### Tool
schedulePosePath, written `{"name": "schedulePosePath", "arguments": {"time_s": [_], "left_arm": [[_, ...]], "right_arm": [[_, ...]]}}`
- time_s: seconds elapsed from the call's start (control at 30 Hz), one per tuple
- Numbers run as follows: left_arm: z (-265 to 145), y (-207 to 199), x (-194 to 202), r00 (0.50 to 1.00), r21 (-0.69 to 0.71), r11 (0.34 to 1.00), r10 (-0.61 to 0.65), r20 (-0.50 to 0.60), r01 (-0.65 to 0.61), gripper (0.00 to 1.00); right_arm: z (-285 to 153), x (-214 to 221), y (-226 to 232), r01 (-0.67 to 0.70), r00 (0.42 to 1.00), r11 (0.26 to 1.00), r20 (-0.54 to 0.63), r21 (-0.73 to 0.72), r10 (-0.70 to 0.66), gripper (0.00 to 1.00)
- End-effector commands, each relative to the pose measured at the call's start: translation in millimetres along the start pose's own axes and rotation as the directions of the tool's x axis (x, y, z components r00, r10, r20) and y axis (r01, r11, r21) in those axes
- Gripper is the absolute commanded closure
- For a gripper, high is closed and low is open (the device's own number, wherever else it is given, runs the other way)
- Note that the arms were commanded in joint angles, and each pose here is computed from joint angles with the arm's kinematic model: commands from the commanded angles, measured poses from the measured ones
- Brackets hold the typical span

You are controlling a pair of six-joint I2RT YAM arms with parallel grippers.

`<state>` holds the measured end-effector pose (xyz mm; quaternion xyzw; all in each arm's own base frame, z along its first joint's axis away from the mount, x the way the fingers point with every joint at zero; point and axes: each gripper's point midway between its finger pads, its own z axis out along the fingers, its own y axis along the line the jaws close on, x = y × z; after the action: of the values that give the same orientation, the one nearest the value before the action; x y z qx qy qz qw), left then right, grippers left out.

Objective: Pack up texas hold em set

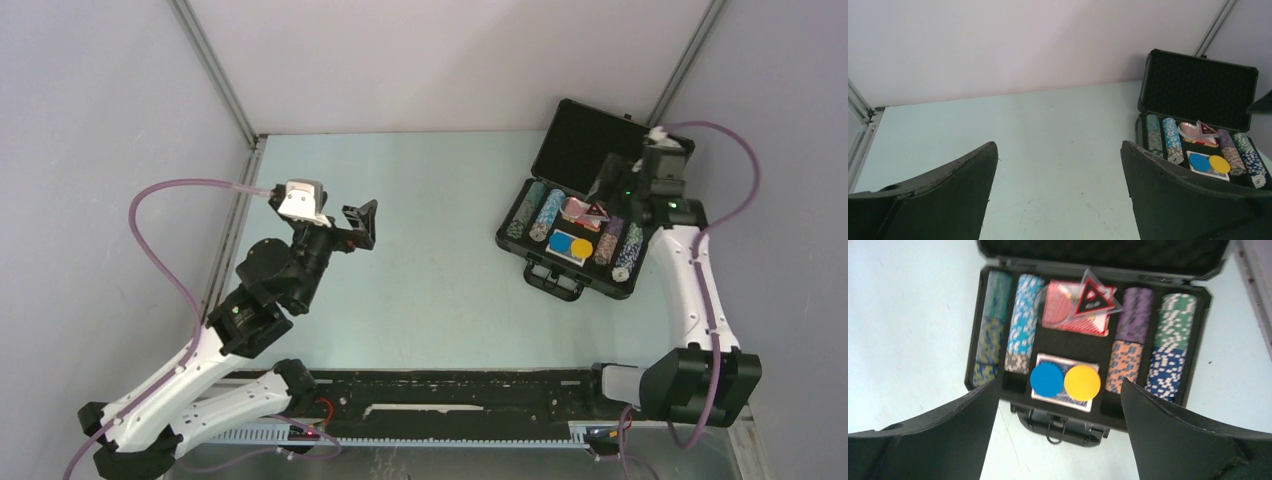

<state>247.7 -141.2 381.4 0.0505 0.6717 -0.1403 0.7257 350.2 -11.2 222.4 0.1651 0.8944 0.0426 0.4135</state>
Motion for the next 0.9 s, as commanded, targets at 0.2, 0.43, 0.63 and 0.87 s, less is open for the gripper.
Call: {"name": "schedulePosePath", "arguments": {"time_s": [0.2, 0.43, 0.63, 0.87], "left_arm": [[2, -6, -2, 0.999, 0.023, 0.999, -0.035, 0.013, 0.035, 0.01], [3, -7, -2, 1.0, 0.028, 0.999, -0.027, 0.005, 0.027, 0.01], [1, -3, -5, 1.0, 0.017, 1.0, -0.02, 0.017, 0.02, 0.01], [-1, -3, -8, 0.999, 0.021, 0.999, -0.027, 0.027, 0.026, 0.01]], "right_arm": [[5, -122, -47, -0.645, 0.647, 0.739, 0.377, -0.192, 0.663, 0.0], [70, -169, -70, -0.824, 0.325, 0.439, 0.335, -0.358, 0.884, 0.08], [125, -183, -92, -0.891, 0.176, 0.289, 0.321, -0.349, 0.931, 0.28], [169, -188, -104, -0.921, 0.131, 0.231, 0.308, -0.315, 0.942, 0.29]]}}
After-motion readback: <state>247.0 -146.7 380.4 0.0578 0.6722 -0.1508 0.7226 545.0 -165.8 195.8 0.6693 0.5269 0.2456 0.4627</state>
